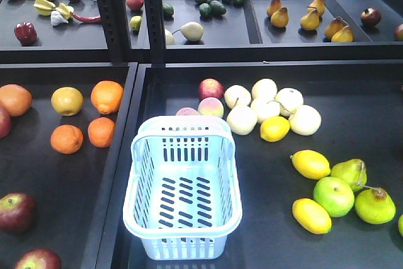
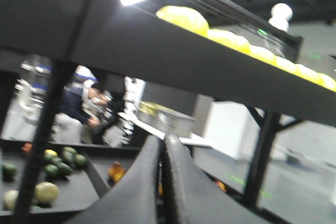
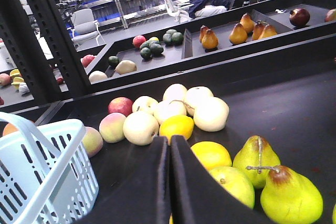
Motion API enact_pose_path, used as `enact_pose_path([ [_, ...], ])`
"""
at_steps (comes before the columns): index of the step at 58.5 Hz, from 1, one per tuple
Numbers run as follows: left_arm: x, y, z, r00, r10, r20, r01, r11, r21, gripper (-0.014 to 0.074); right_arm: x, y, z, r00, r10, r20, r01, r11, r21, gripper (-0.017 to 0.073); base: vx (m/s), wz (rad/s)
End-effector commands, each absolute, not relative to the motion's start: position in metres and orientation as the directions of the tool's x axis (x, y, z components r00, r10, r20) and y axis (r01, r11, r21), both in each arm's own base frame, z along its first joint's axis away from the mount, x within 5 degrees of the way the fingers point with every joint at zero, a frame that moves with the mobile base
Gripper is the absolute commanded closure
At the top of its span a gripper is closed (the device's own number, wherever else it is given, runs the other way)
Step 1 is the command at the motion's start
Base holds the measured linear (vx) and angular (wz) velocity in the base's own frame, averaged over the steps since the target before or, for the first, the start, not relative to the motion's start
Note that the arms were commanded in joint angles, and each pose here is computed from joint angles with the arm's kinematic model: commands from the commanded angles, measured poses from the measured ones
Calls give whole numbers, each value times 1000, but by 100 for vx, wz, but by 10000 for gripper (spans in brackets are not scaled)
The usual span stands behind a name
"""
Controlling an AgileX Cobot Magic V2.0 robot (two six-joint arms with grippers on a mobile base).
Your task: Pick three apples into basket with both arms
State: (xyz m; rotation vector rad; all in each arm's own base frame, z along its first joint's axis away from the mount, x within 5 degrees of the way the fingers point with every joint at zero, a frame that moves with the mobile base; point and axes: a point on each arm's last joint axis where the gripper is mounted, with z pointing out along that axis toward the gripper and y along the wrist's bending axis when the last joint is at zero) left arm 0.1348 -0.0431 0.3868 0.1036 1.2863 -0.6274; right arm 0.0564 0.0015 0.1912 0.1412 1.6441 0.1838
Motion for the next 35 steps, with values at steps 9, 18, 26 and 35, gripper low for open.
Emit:
enact_pose_path([
  [9,171,-74,415,-13,-269,-963,720,666,-196,600,56,2,194,-9,198,-980,-34,980,198,564,0,0],
  [18,199,-85,430,-56,-110,-992,778,618,-113,596,56,2,194,-9,198,-980,-34,980,198,564,0,0],
  [26,222,-92,444,-74,-31,-997,813,577,-78,550,56,2,194,-9,198,-980,-34,980,198,564,0,0],
  [35,247,-97,454,-105,27,-994,837,542,-73,380,56,2,194,-9,198,-980,-34,980,198,564,0,0],
])
